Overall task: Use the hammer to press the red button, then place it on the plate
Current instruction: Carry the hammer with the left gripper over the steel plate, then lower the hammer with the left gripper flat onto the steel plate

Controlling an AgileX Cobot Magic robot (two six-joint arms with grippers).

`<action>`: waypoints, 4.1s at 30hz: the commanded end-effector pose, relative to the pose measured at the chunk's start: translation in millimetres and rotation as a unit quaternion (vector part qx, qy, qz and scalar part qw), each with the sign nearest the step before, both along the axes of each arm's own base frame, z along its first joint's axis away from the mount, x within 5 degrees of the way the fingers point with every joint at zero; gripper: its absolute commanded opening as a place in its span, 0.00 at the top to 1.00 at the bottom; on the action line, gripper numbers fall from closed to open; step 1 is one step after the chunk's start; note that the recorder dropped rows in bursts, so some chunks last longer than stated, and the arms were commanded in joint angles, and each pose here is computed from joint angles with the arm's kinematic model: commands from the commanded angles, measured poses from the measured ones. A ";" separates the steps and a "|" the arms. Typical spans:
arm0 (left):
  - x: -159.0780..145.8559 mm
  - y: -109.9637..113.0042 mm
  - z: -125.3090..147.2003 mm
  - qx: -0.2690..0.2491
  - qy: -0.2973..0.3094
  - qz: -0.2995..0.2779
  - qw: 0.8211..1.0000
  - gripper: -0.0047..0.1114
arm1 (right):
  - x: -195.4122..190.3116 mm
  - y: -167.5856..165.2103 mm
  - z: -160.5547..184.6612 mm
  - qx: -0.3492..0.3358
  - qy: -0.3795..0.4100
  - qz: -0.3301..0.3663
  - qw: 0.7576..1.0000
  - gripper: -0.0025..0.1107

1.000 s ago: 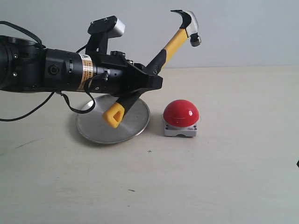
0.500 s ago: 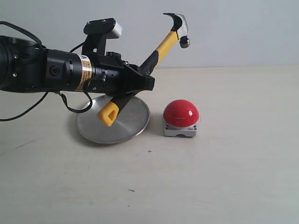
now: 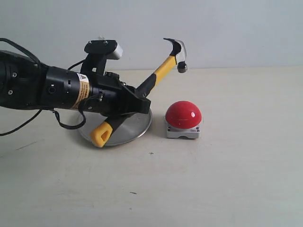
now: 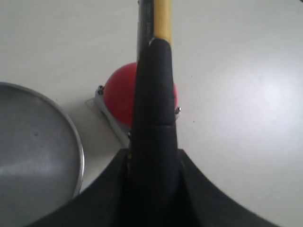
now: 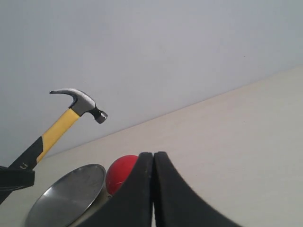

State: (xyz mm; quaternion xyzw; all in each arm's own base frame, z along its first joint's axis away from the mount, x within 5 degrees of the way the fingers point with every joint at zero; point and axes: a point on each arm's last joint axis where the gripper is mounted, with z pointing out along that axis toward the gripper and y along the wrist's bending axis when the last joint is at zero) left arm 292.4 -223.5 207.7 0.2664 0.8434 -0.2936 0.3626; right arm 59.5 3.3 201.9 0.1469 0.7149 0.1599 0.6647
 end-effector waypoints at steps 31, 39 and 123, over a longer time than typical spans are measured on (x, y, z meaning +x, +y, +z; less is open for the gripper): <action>-42.4 -21.4 -30.8 0.076 0.011 -0.002 0.997 0.96 | -0.3 -0.3 -0.8 0.008 -0.003 -0.003 1.000 0.98; -46.1 -22.5 -21.0 0.060 0.005 -0.018 0.998 0.96 | -0.3 -0.3 -0.8 0.008 -0.003 -0.003 1.000 0.98; 57.5 55.4 -115.6 -0.209 0.127 0.228 0.942 0.96 | -0.3 -0.3 -0.8 0.010 -0.003 -0.003 1.000 0.98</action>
